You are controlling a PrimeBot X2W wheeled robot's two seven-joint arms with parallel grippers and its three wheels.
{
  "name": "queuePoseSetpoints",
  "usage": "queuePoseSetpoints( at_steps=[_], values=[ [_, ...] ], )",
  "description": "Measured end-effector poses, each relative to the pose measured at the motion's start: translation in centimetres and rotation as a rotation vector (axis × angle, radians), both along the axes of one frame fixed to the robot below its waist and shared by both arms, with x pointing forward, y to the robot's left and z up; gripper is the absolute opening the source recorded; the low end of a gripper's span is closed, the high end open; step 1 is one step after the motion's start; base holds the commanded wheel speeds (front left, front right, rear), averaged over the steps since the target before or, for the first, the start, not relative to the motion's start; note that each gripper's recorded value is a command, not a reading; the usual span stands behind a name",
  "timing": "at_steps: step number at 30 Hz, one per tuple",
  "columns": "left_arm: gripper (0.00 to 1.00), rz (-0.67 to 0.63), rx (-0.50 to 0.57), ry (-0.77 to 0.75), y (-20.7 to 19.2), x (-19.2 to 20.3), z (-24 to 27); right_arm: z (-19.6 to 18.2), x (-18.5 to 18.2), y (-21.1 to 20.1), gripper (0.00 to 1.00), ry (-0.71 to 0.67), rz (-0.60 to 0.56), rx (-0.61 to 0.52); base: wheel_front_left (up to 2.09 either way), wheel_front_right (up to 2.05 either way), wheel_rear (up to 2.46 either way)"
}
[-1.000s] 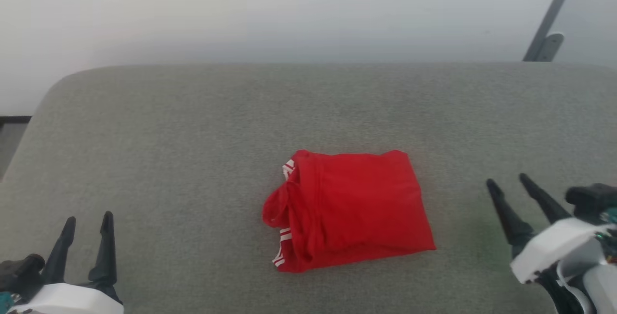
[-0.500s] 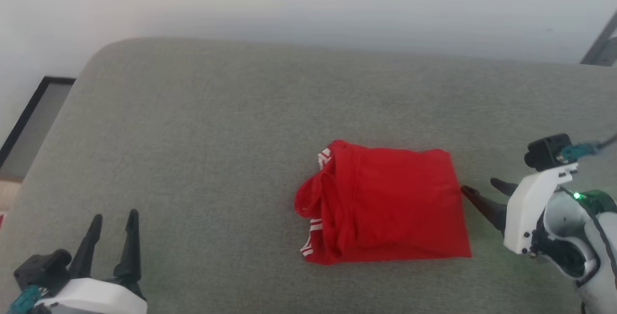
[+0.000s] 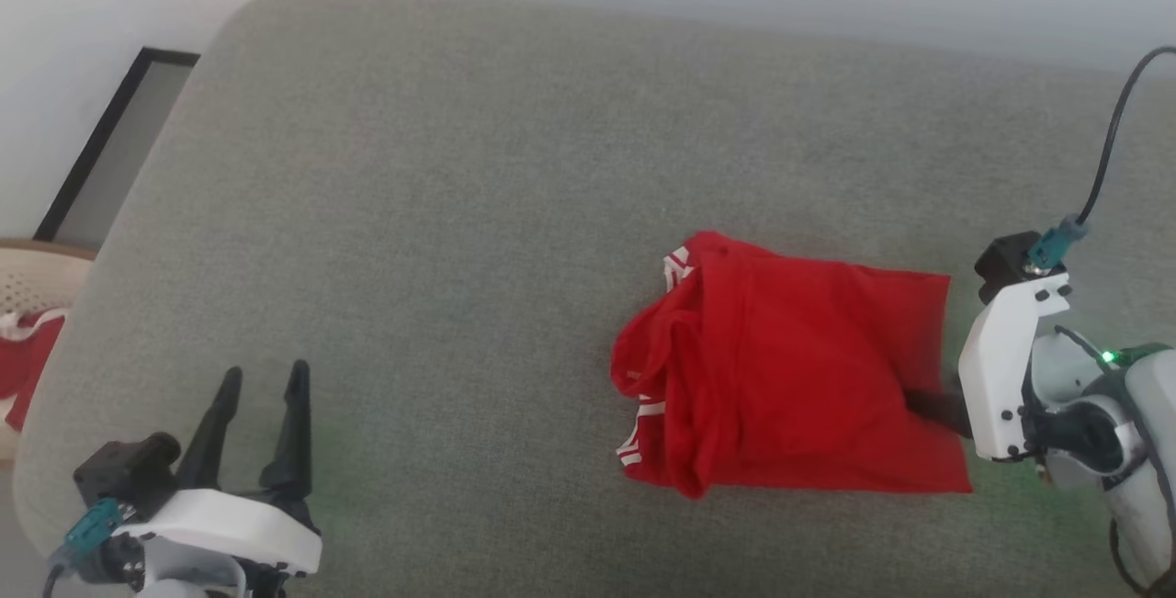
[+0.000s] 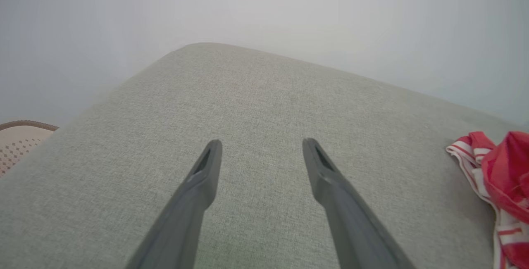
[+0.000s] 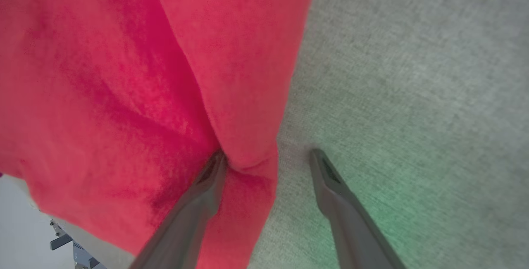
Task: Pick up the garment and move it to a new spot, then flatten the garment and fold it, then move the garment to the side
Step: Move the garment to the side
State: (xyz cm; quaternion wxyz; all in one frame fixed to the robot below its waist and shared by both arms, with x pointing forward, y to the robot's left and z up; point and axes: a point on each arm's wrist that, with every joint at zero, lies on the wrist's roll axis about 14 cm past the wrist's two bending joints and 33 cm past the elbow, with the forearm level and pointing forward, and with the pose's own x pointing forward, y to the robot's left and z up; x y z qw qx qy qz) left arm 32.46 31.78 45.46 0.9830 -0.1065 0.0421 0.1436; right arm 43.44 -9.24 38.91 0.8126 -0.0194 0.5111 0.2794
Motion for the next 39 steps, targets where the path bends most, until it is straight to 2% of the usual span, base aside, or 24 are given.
queuePoseSetpoints(
  at_steps=[2,3,4,5,9,16,24,39],
  values=[
    [1.00,0.002,-0.003,0.013,-0.1,0.2,-0.4,-0.8,-0.1,0.5,1.00,0.045,0.027,-0.025,0.00,0.00,0.00],
    [1.00,0.004,-0.002,0.016,0.0,0.2,-0.5,-0.9,-0.1,0.7,0.82,0.053,0.025,-0.018,0.00,0.00,0.00],
    [1.00,0.006,-0.002,0.019,0.1,0.2,-0.5,-1.0,-0.1,0.8,0.09,0.061,0.029,-0.019,0.00,0.00,0.00],
    [1.00,0.007,-0.002,0.022,0.1,0.2,-0.6,-1.0,0.0,0.9,0.00,0.059,0.036,-0.022,0.00,0.00,0.00],
    [1.00,0.004,-0.003,0.026,0.1,0.6,-0.8,-0.5,0.2,1.6,0.00,0.038,0.035,0.007,0.00,0.00,0.00],
    [1.00,-0.036,0.003,0.016,-0.7,2.3,-0.6,0.5,1.4,-0.3,0.00,-0.017,-0.026,0.007,0.00,0.00,0.00],
    [1.00,-0.164,0.007,-0.016,-4.2,6.5,-0.1,2.6,4.3,-6.9,0.00,-0.128,-0.182,-0.051,0.00,0.00,0.00],
    [1.00,-0.486,-0.018,-0.081,-14.6,15.5,0.0,6.4,6.8,-19.9,0.00,-0.316,-0.458,-0.207,0.00,0.00,0.00]
  ],
)
